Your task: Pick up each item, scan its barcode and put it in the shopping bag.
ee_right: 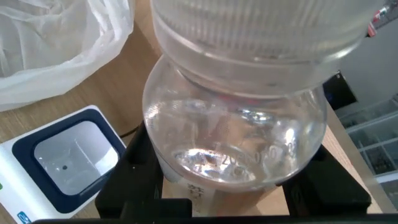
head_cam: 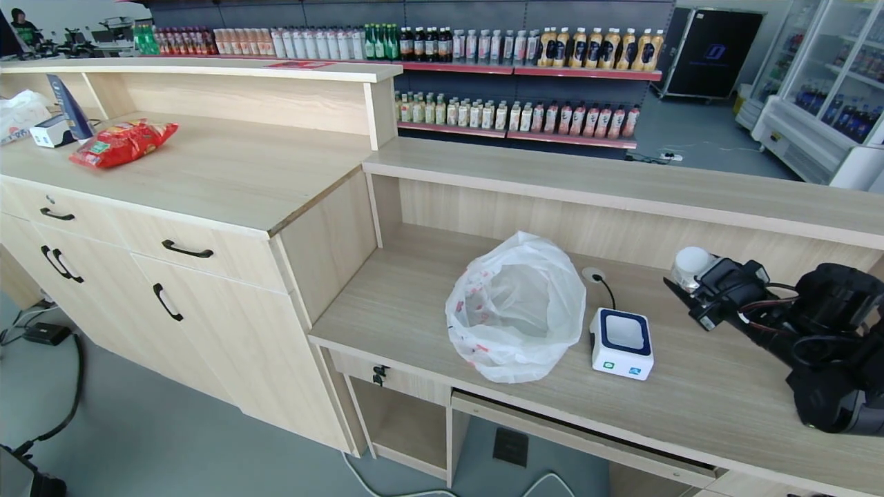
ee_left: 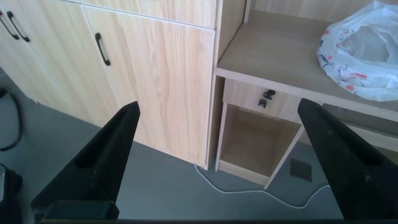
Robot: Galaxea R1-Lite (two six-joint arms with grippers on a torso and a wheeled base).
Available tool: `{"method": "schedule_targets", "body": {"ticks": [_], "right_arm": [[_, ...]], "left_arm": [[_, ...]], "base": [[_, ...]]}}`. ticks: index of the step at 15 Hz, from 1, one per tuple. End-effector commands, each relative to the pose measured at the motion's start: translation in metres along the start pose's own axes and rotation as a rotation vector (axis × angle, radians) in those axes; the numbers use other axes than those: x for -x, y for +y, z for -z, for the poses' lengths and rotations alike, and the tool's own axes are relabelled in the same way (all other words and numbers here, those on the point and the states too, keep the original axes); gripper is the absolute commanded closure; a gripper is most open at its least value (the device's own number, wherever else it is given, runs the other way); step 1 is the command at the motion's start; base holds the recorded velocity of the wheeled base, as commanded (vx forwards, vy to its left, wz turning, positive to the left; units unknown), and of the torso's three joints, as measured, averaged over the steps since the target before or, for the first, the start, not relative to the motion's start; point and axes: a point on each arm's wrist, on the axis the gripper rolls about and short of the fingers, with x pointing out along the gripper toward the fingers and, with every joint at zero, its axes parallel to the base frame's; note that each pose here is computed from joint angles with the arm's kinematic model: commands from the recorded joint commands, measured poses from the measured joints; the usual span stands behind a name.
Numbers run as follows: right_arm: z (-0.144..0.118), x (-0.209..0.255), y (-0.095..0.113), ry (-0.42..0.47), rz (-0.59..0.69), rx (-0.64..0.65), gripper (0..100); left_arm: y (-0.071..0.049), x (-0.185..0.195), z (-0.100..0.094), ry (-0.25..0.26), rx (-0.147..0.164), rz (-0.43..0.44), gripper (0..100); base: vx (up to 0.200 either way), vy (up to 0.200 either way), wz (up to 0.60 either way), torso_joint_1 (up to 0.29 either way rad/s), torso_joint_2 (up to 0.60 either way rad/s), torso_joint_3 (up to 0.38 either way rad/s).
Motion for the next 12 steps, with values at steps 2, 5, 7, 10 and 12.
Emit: {"method": "schedule_targets", "body": {"ticks": [2, 5, 7, 10, 12], "right_arm": [[0.004, -0.003, 0.006, 0.005, -0.018, 0.003, 100], [0.002, -0.011, 0.013, -0.044, -0.052, 0.006, 100], [0.0, -0.014, 0.015, -0.069, -0.07, 0.005, 100], [0.001, -0.016, 0.017, -0.101, -0.101, -0.002, 100], [0.002, -0.015, 0.02, -0.131, -0.138, -0.035, 100]], "left_arm": [[0.0, 0.0, 0.0, 0.0, 0.0, -0.001, 0], [0.0, 0.0, 0.0, 0.0, 0.0, -0.003, 0], [0.0, 0.0, 0.0, 0.0, 0.0, -0.001, 0], [0.0, 0.0, 0.0, 0.0, 0.0, -0.003, 0], [0.0, 0.0, 0.0, 0.0, 0.0, -0.003, 0]], "base": [[0.0, 0.0, 0.0, 0.0, 0.0, 0.0], [0.0, 0.0, 0.0, 0.0, 0.0, 0.0], [0.0, 0.0, 0.0, 0.0, 0.0, 0.0], [0.0, 0.0, 0.0, 0.0, 0.0, 0.0], [0.0, 0.0, 0.0, 0.0, 0.0, 0.0]]}}
